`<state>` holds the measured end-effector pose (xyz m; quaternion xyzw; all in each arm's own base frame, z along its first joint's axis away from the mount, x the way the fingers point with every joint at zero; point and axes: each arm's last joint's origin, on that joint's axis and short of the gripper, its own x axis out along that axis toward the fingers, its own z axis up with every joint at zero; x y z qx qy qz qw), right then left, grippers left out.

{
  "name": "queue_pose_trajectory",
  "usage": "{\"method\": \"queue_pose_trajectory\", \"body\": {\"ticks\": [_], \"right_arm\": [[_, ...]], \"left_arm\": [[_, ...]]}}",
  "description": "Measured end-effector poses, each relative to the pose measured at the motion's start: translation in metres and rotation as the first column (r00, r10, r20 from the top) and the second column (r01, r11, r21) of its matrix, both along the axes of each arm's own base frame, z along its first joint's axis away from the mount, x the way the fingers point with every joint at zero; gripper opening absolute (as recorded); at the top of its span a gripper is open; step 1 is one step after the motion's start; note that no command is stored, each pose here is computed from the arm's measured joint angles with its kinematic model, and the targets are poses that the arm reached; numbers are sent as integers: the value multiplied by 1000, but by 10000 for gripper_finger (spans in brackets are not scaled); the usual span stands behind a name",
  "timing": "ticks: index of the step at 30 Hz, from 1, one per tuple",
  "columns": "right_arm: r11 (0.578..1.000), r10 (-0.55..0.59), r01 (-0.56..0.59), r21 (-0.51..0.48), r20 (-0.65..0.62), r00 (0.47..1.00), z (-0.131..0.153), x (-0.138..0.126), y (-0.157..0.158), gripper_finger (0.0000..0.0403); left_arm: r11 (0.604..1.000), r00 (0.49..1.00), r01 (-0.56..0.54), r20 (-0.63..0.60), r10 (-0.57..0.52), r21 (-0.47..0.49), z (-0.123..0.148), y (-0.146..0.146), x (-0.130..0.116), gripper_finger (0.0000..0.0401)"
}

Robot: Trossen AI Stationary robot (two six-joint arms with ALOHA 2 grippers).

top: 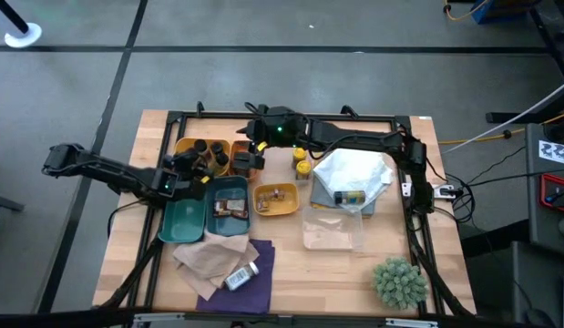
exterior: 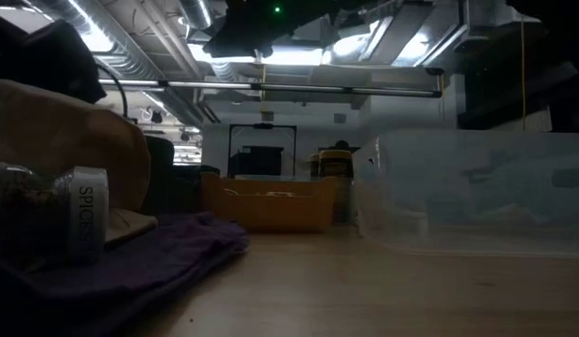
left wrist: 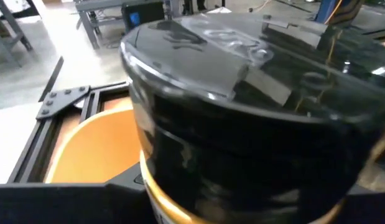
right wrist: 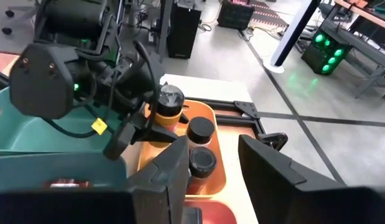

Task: Sort spices by type
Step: Put the orange spice bottle into the top yellow bin

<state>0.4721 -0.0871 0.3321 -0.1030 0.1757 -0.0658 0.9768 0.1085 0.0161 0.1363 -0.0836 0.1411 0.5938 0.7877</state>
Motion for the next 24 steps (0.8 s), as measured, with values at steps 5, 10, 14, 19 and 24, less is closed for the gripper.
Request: {"method": "queue_pose_trajectory", "body": {"ticks": [5,10,14,19,24], "right_arm": [[1000,0,0,0,0,1000,0,0,0,140],[1000,0,0,0,1,1000,0,0,0,140],[1000,0,0,0,1,1000,0,0,0,140],[1000,0,0,0,1,1000,0,0,0,140],[1000,-1,1,0,0,1000,0,0,0,140]], "left_arm": [[999,1000,4,22,-3,-39,-12,0,-4,188],[998,999,28,31,-26,-52,-16,0,-3,189],[998,999,28,33,-27,-56,-16,0,-3,202],[998,999,32,32,-30,-61,-16,0,-3,236],[995,998,53,47,-49,-85,-12,-1,1,257]]}}
